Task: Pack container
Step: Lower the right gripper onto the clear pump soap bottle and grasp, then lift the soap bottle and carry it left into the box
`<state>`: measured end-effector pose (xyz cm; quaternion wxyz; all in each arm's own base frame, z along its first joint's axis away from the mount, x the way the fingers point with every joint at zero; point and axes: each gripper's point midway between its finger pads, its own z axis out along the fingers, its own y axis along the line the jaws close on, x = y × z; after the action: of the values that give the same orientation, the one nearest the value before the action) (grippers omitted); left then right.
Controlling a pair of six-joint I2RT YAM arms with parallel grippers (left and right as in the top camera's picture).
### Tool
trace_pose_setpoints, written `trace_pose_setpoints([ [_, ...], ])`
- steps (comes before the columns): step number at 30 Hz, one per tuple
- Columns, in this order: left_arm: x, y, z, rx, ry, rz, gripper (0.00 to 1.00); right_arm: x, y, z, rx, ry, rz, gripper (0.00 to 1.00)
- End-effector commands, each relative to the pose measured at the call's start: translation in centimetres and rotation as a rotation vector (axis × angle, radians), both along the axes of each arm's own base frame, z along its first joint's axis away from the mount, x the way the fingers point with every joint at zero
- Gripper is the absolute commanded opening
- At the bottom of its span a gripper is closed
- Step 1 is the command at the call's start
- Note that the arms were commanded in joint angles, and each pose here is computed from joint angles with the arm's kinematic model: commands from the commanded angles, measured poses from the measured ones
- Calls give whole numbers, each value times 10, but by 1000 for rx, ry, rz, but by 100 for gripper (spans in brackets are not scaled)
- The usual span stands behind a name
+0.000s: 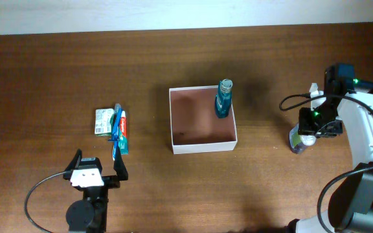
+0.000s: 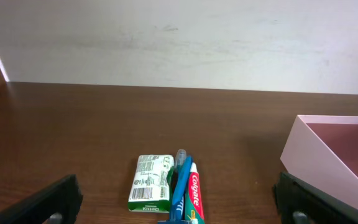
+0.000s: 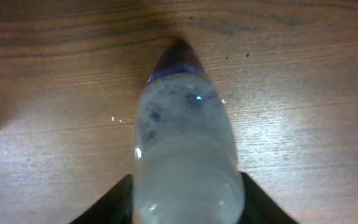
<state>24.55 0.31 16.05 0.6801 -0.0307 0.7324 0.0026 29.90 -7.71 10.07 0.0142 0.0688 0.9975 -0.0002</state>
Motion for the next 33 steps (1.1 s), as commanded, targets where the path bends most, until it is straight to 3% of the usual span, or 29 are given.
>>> trace_pose_setpoints([
  [1,0,2,-1,-5,-5,13,100,-2,-1,-4,6,11,-5,37],
  [4,0,2,-1,-5,-4,13,99,-2,0,-4,11,9,-9,32],
  [14,0,2,-1,-5,-4,13,99,2,-1,1,12,-5,-55,32],
  [33,0,2,-1,-5,-4,13,99,24,27,64,105,-91,-26,32],
])
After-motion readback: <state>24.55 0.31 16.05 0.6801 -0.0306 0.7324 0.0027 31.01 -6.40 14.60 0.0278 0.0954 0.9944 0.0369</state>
